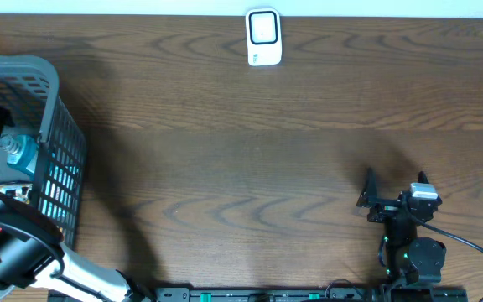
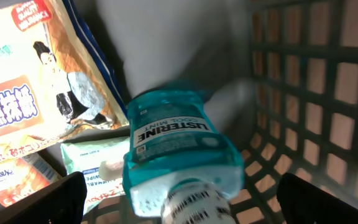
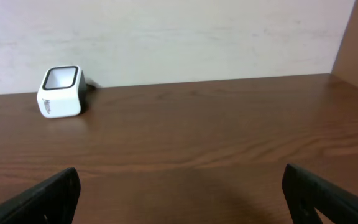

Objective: Scan the item barcode
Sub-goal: 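Grasp the teal Listerine bottle in the basket with the left gripper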

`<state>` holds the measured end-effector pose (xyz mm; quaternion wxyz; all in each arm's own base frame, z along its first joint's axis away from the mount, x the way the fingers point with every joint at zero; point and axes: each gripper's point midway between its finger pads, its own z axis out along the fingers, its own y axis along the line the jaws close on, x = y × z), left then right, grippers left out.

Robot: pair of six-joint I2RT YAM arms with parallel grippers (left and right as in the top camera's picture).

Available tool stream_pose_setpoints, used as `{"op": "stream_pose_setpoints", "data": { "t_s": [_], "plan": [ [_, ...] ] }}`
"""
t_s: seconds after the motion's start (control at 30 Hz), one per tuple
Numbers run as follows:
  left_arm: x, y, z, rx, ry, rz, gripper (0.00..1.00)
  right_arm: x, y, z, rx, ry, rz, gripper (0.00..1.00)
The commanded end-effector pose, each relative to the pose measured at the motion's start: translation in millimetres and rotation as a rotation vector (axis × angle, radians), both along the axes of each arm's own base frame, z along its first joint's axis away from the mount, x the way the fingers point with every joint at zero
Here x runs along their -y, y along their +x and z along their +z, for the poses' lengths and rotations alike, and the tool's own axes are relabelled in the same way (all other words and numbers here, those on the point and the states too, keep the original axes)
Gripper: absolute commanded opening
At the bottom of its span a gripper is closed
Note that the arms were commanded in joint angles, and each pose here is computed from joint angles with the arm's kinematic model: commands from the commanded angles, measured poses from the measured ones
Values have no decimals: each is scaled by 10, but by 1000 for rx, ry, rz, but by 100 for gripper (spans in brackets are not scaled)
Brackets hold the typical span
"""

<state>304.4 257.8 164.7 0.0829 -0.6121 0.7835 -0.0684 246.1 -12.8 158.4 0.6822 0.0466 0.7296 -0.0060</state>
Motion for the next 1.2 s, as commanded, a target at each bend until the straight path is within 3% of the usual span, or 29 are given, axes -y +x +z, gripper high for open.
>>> {"op": "stream_pose_setpoints", "data": {
  "t_s": [0.0, 0.3, 0.63, 0.87, 1.17],
  "plan": [
    [58, 34, -115, -23, -24, -53, 98, -12, -2, -6, -1, -8, 5, 99],
    [215, 149, -331, -73, -66, -109, 98, -12, -2, -6, -1, -8, 5, 99],
    [150, 26, -438, -158, -44, -103, 100, -12, -2, -7, -2, -8, 5, 99],
    [166, 6, -438, -165, -50, -104, 70, -12, -2, -6, -1, -8, 5, 99],
    [145, 28, -369, -150, -37, -102, 69, -12, -2, -7, -2, -8, 5, 99]
  ]
}}
